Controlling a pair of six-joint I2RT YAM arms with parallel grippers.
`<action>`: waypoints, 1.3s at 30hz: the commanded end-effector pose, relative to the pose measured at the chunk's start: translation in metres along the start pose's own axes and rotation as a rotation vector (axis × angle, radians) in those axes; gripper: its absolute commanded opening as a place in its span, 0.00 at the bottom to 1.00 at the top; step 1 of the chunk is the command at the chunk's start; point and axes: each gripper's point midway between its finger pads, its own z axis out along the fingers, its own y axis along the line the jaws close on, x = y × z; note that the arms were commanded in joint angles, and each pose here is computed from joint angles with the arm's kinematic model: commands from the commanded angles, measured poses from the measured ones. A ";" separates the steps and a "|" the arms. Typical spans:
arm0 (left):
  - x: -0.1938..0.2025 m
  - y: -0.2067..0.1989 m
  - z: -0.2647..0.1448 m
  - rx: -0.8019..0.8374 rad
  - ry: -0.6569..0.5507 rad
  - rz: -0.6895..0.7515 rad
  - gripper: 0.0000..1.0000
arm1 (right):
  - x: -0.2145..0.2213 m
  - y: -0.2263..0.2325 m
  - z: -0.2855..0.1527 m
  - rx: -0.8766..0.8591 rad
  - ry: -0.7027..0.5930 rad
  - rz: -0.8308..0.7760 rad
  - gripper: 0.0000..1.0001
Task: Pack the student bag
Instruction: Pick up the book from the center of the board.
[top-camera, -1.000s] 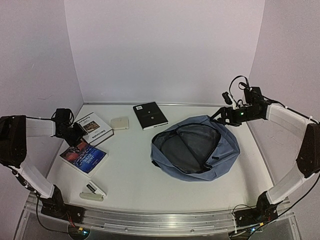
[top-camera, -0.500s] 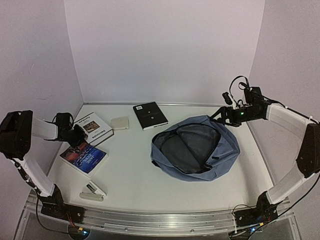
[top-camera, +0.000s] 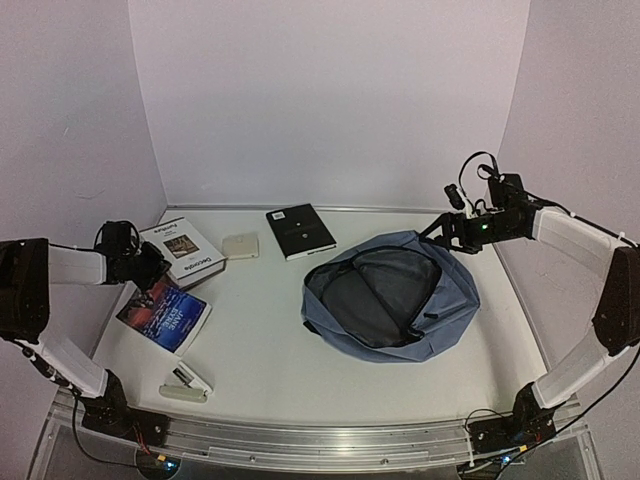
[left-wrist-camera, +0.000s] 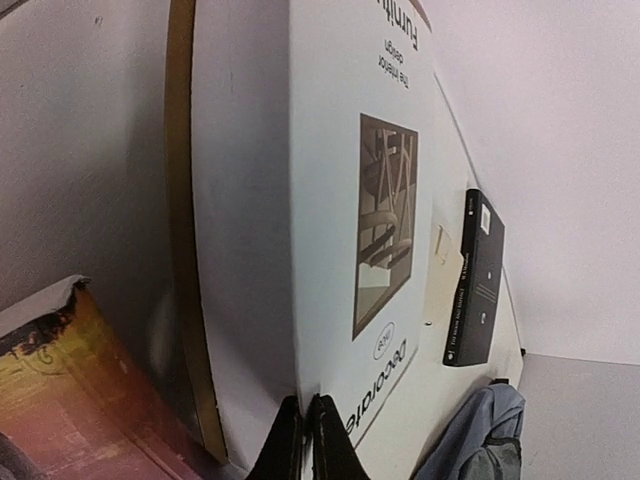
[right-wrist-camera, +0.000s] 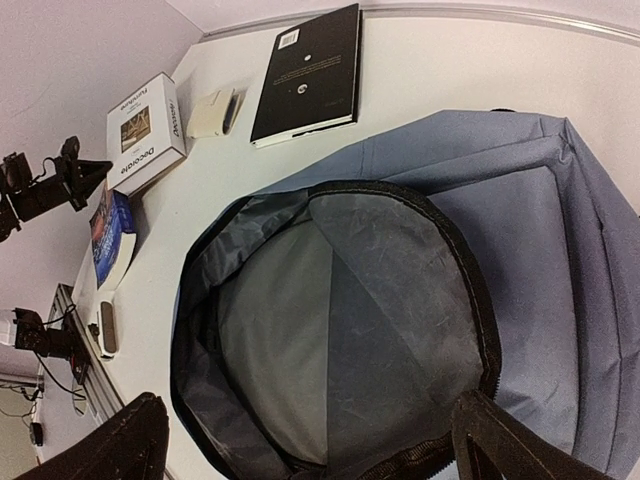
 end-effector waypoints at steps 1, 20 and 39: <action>-0.016 -0.044 -0.030 0.114 -0.072 0.029 0.00 | -0.013 0.013 -0.004 -0.036 -0.028 -0.016 0.98; 0.055 -0.167 -0.055 0.420 0.133 0.256 0.00 | -0.008 0.025 0.015 -0.071 0.011 0.008 0.98; 0.225 -0.299 -0.159 1.029 0.621 0.583 0.00 | -0.042 0.121 0.031 -0.478 -0.062 0.066 0.98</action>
